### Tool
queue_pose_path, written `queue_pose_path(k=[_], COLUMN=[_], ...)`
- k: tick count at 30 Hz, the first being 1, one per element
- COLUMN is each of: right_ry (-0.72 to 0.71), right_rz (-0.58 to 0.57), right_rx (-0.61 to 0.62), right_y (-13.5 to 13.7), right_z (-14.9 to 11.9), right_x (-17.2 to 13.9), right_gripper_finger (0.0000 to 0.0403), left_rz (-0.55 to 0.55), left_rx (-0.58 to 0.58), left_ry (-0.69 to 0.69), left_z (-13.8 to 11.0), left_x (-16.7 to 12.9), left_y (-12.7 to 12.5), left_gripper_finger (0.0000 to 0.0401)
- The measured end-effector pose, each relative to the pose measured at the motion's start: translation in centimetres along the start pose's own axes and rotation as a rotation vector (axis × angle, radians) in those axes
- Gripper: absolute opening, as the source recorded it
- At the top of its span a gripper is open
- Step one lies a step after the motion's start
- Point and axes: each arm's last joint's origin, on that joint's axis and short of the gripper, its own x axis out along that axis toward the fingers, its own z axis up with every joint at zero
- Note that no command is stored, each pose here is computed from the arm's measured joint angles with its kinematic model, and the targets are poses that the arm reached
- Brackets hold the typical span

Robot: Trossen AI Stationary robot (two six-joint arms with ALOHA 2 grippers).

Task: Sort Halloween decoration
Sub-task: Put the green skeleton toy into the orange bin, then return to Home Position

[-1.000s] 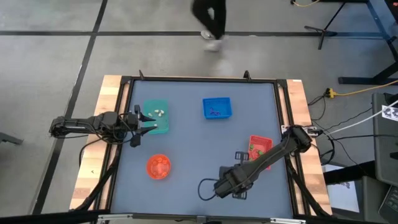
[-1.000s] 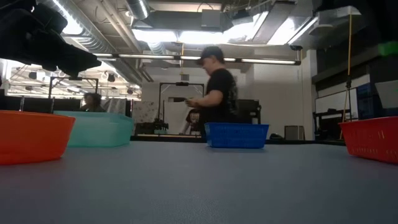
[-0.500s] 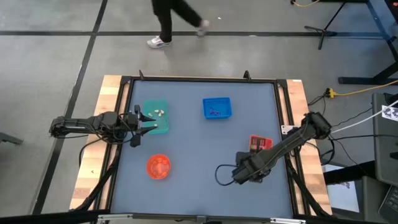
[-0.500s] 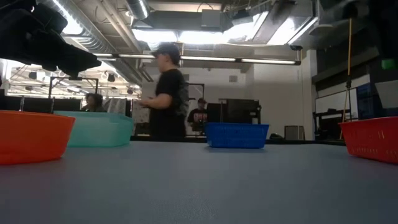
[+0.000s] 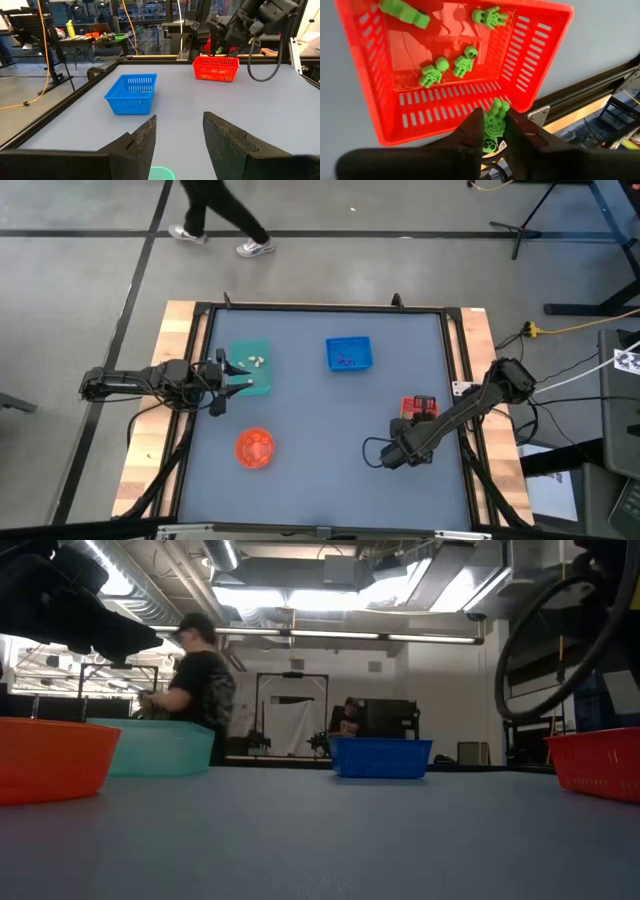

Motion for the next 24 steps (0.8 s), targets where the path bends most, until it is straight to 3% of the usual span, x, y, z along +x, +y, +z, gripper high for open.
queue_pose_path(k=[12,24], right_ry=[0.003,0.003], right_rz=[-0.002,-0.001], right_rx=[0.0,0.0], right_y=[0.01,0.02], right_z=[-0.03,-0.02], right_x=[0.14,0.14], right_gripper_finger=[0.0198,0.0215], left_rz=[0.0,0.0], left_rx=[0.0,0.0], left_ry=[0.0,0.0], left_z=[0.01,0.0], left_x=[0.0,0.0], left_y=[0.0,0.0], left_gripper_finger=[0.0148,0.0148])
